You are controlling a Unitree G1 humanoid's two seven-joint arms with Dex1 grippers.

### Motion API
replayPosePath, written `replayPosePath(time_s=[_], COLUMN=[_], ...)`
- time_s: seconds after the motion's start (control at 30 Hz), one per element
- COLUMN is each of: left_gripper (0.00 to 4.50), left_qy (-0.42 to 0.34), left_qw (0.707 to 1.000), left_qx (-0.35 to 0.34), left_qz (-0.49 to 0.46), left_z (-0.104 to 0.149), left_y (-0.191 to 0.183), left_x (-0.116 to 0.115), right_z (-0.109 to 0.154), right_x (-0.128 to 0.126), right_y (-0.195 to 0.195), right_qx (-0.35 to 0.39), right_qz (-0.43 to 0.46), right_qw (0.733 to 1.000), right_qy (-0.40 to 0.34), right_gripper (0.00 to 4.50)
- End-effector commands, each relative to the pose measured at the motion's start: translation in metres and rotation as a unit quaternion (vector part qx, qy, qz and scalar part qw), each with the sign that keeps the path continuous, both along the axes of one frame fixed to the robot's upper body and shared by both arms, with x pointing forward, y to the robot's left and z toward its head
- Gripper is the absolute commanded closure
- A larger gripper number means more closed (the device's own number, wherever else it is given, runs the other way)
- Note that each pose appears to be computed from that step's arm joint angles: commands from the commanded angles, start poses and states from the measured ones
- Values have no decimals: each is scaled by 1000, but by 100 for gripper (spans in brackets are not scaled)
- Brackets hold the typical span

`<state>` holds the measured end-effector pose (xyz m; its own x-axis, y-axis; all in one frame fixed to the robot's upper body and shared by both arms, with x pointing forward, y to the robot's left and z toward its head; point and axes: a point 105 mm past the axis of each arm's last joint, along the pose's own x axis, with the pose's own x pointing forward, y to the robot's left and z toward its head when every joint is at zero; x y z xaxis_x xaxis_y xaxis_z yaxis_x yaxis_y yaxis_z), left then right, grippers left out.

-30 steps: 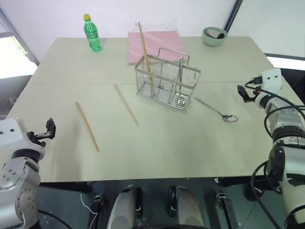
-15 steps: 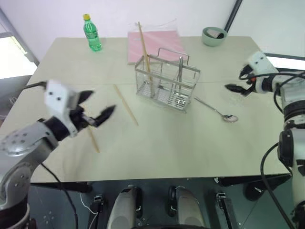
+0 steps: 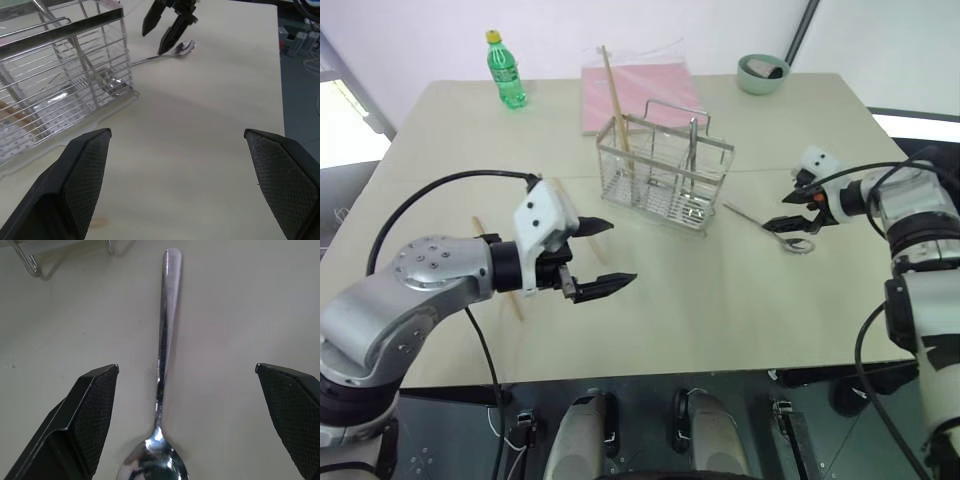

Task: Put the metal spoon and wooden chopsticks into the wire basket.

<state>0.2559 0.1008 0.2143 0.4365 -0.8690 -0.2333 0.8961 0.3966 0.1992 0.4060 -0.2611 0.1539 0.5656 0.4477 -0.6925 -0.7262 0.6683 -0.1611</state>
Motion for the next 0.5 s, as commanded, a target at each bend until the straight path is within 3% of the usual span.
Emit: replayPosePath(time_s=[0.03,0.2,0.23,0.3,0.5], left_gripper=[3,3,1,0,0], left_qy=[-25,-33,-36,-39,-45], left_qw=[1000,999,999,999,999], left_qx=[-3,-5,-4,-4,-13], left_qz=[-8,1,4,7,11], left_z=[8,10,10,11,17], left_y=[-2,0,1,2,2], left_x=[-2,1,1,3,4], right_z=[1,-14,-18,-22,-24], right_x=[2,0,-1,-1,-3], right_y=[2,7,7,8,11], right_qx=[-9,-17,-20,-18,-10], right_qz=[4,9,9,10,16], right_qw=[1000,1000,1000,1000,1000], right_qy=[-6,11,13,17,24], right_gripper=[0,0,24,81,394])
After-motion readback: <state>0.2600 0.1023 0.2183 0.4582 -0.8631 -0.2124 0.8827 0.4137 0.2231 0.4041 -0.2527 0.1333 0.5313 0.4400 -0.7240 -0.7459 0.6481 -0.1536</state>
